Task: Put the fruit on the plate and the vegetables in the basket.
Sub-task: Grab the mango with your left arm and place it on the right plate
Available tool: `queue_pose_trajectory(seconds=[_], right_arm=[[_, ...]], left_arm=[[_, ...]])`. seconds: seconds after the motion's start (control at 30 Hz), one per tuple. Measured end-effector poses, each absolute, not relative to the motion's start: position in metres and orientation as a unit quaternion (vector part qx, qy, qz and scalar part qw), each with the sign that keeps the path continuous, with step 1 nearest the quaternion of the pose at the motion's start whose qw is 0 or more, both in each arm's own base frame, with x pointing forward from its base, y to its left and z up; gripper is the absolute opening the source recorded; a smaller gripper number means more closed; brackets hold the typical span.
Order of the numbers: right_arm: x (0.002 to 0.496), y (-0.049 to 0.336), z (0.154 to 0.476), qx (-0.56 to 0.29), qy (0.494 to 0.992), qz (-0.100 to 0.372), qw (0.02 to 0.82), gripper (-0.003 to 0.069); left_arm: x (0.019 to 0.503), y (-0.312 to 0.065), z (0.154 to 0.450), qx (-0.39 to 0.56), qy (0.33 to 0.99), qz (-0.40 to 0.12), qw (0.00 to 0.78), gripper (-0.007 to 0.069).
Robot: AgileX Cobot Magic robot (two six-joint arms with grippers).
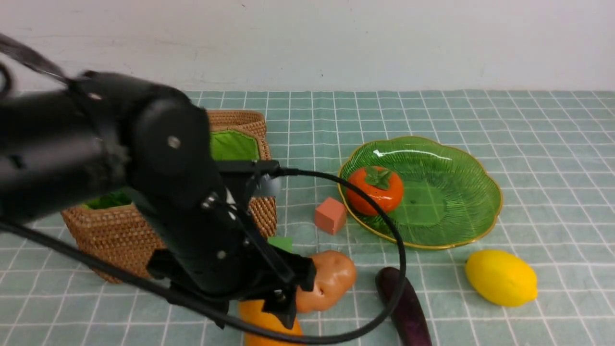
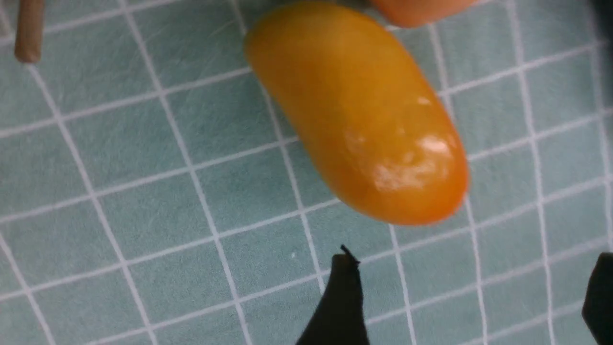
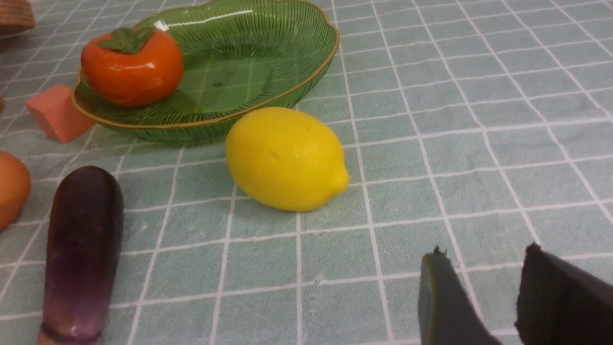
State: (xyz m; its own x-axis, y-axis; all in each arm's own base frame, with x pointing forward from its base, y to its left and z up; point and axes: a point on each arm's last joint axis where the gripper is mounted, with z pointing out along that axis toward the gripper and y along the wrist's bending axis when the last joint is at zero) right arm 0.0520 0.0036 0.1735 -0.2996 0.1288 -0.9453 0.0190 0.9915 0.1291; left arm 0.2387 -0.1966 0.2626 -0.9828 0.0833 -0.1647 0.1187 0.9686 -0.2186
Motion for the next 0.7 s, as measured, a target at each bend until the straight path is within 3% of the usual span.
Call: queue_pose_trajectory(seconds=[0.27, 0.57, 0.7], right_arm=[[0.052, 0.004, 0.173, 0.046, 0.805, 0.047, 0.590, 0.0242], [0.052, 0.004, 0.173, 0.046, 0.805, 0.047, 0.590, 0.0242], [0.052, 0.004, 0.173, 0.046, 0.805, 0.047, 0.590, 0.0242]], left_arm=[[0.266, -0.215, 0.192, -0.013, 0.997, -0.073, 0.037, 0.0591], [0.266, -0.215, 0.195, 0.027, 0.997, -0.068, 0.040, 0.0568], [0.260, -0.207, 0.213, 0.045, 0.996, -0.060, 0.051, 0.0568]])
